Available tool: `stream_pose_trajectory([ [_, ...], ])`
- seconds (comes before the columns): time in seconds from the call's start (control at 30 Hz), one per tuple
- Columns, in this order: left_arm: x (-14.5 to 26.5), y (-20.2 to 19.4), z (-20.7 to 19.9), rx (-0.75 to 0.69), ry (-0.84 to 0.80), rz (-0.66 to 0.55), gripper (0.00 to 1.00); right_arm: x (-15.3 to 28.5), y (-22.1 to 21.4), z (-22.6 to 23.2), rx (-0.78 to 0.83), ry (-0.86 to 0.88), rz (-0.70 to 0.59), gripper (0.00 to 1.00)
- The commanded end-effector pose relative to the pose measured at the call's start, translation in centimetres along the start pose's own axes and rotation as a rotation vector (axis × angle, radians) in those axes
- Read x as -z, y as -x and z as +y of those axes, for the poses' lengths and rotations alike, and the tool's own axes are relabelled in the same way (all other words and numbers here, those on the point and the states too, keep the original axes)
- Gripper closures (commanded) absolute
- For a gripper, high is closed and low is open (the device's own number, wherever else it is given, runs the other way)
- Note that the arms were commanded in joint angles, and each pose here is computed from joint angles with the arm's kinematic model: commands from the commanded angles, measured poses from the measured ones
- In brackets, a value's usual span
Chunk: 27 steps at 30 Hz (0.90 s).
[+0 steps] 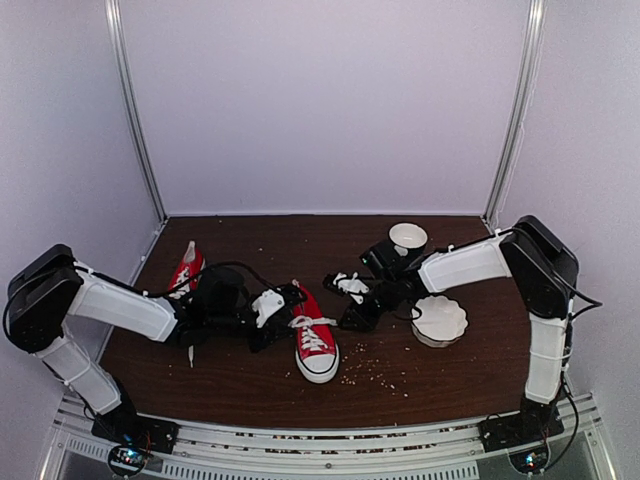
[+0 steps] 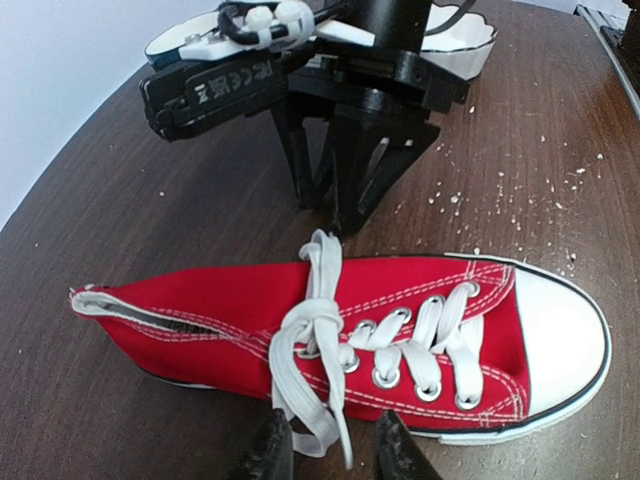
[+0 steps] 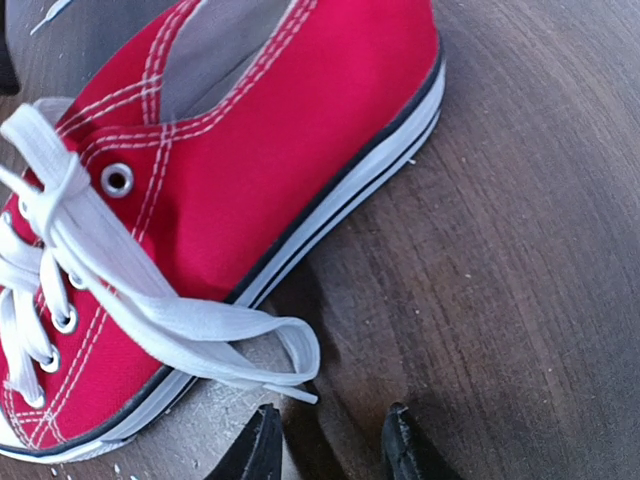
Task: Tie the shoes
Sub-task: Pull the crossed shoelace from the shoe.
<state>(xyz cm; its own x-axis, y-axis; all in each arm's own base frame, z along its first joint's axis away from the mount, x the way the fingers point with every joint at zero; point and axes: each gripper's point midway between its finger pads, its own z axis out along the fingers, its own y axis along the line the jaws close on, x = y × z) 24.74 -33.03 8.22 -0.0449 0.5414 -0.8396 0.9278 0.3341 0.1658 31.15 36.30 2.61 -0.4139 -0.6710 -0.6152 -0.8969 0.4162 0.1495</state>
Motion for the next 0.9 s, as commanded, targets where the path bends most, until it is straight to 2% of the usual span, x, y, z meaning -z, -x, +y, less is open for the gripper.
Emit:
stream_pose_trajectory([
  [0.0, -0.4, 0.3, 0.6, -0.019, 0.024, 0.021, 0.72, -0.9, -2.2, 0.8, 0.064, 0.023, 0.095, 0.67],
  [0.17, -0.8, 0.2, 0.8, -0.009, 0.024, 0.032, 0.8, -1.5, -2.1, 1.4, 0.118, 0.033, 0.109, 0.69],
  [0.3, -0.5, 0.5, 0.8, -0.01, 0.033, 0.01, 0.8, -2.1, -2.0, 1.7, 0.148, 0.03, 0.132, 0.71],
  [0.43, -0.6, 0.9, 0.5, -0.008, 0.013, -0.011, 0.85, -2.0, -2.2, 1.8, 0.153, 0.028, 0.144, 0.88],
  [0.6, -0.4, 1.0, 0.3, -0.008, 0.006, -0.021, 1.0, -1.2, -2.4, 1.9, 0.152, 0.017, 0.142, 0.9],
  [0.73, 0.5, 1.3, 0.4, -0.012, 0.028, -0.052, 1.0, -0.7, -2.8, 1.9, 0.147, 0.009, 0.145, 0.89],
  [0.87, 1.1, 0.9, 1.1, 0.001, 0.083, -0.046, 1.0, -0.4, -3.0, 1.8, 0.126, 0.005, 0.139, 0.97],
])
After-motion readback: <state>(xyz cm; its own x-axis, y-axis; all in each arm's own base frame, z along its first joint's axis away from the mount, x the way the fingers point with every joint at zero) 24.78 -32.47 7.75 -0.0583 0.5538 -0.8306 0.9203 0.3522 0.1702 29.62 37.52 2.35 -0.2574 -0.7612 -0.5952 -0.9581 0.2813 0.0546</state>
